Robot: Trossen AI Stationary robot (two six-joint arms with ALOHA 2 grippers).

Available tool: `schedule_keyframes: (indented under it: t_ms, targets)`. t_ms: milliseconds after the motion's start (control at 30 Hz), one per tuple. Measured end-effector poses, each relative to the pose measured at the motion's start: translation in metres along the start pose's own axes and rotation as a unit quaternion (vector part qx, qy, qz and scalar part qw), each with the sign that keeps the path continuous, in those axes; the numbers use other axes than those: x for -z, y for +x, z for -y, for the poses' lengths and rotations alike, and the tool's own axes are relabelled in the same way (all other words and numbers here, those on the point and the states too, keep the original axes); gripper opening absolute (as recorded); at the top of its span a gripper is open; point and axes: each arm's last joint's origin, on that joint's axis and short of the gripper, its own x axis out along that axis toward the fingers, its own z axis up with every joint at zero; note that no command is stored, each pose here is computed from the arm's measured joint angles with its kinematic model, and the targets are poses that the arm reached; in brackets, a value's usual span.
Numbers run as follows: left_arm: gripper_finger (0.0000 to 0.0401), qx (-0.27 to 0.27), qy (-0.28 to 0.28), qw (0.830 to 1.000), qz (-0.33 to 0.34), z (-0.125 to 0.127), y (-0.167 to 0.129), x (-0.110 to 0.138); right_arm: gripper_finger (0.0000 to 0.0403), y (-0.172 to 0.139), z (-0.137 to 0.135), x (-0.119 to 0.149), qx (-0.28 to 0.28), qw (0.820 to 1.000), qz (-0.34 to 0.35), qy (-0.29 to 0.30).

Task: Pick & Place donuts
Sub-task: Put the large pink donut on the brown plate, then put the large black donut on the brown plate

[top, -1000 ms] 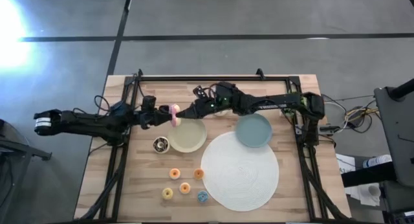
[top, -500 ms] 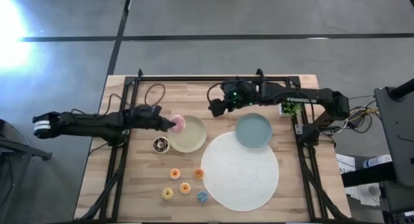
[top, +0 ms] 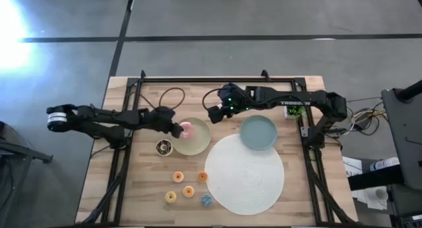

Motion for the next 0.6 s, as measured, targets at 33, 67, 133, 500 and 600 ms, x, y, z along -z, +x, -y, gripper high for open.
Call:
schedule_keyframes:
  t_ms: [33, 67, 133, 500, 600]
  targets:
    - [0.0133, -0.016, 0.006, 1.000, -0.012, 0.000, 0.001, 0.000, 0.0235, 0.001, 0.000, 0.000, 0.000, 1.000, 0.000, 0.000]
    - [0.0142, -0.030, 0.014, 0.999, -0.024, 0.001, 0.001, -0.001, 0.0235, 0.001, 0.000, 0.000, -0.001, 1.000, 0.000, 0.000]
    - [0.0153, -0.056, 0.031, 0.997, -0.041, 0.003, -0.002, -0.004, 0.0235, 0.001, -0.001, 0.001, -0.001, 1.000, 0.000, -0.005]
    - [0.0155, -0.127, 0.189, 0.973, -0.032, 0.033, -0.062, -0.018, 0.0235, 0.000, -0.001, 0.000, 0.002, 0.998, 0.005, -0.065]
    - [0.0155, -0.122, 0.270, 0.952, -0.079, 0.032, -0.078, -0.001, 0.0235, 0.000, 0.000, 0.000, 0.002, 0.996, 0.002, -0.085]
